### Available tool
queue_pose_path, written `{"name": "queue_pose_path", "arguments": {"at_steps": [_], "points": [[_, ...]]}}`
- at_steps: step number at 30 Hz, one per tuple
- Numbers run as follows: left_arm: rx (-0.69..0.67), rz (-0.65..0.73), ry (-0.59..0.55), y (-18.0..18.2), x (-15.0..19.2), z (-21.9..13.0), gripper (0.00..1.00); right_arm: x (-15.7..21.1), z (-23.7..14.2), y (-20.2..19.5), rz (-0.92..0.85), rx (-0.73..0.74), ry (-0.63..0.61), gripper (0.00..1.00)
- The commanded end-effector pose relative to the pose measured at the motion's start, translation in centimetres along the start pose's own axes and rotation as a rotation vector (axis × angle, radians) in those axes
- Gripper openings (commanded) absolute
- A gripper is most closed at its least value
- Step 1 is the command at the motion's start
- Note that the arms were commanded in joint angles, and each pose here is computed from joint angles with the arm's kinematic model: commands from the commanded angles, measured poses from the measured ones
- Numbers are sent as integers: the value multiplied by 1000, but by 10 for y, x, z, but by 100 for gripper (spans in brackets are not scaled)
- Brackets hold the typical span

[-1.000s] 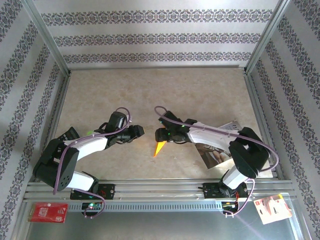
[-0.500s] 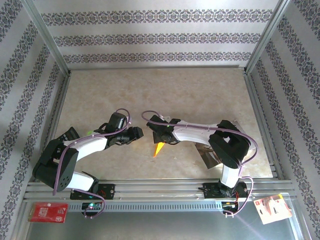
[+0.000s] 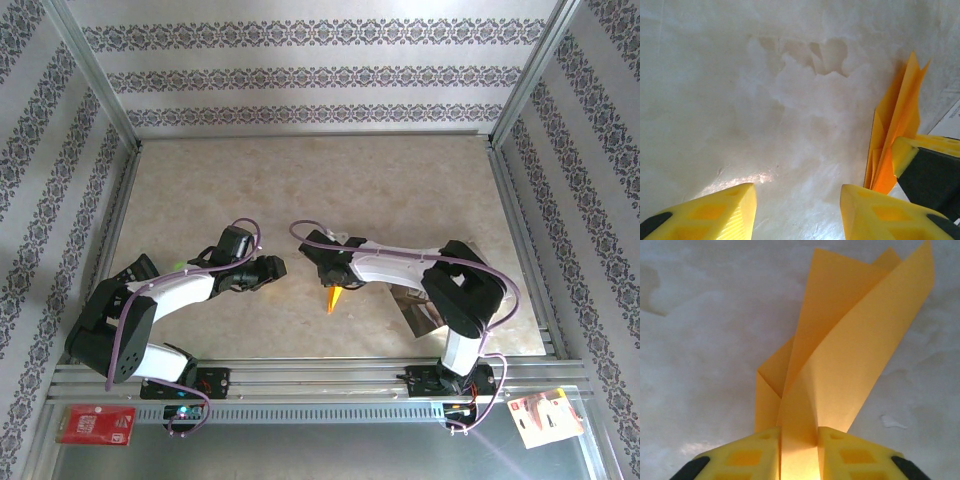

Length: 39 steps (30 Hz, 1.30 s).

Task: Fold a paper plane with a square sheet of paper (pick it up from the middle)
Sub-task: Turn over a paper plane at the center of the table.

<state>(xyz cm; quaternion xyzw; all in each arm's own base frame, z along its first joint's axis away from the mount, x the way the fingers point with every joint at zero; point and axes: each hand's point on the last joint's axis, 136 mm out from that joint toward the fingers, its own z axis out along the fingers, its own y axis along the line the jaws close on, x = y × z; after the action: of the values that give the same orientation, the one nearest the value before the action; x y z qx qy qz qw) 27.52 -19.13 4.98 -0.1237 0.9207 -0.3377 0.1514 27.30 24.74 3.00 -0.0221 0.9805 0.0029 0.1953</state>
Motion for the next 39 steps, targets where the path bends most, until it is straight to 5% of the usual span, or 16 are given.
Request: {"name": "queue_pose_path", "arguments": {"at_steps": [1,4,14,29,39], "points": [[-6,9,-22,-2,-6,-7,48,-11,-10,-3,37,-44,-39,14],[7,-5,-45,-3,-7,-10,51,-23,-20,13,50,-170,-82,1],[86,-73,-120,-17,-17,-19,60,-52,-46,54,177,-538,-147,0],[203,-76,17,-52,-4,26,67,-29,1,27,300,-541,-95,0],[193,-58,48,-56,-3,44,63,-22,11,9,374,-510,-84,0]]}}
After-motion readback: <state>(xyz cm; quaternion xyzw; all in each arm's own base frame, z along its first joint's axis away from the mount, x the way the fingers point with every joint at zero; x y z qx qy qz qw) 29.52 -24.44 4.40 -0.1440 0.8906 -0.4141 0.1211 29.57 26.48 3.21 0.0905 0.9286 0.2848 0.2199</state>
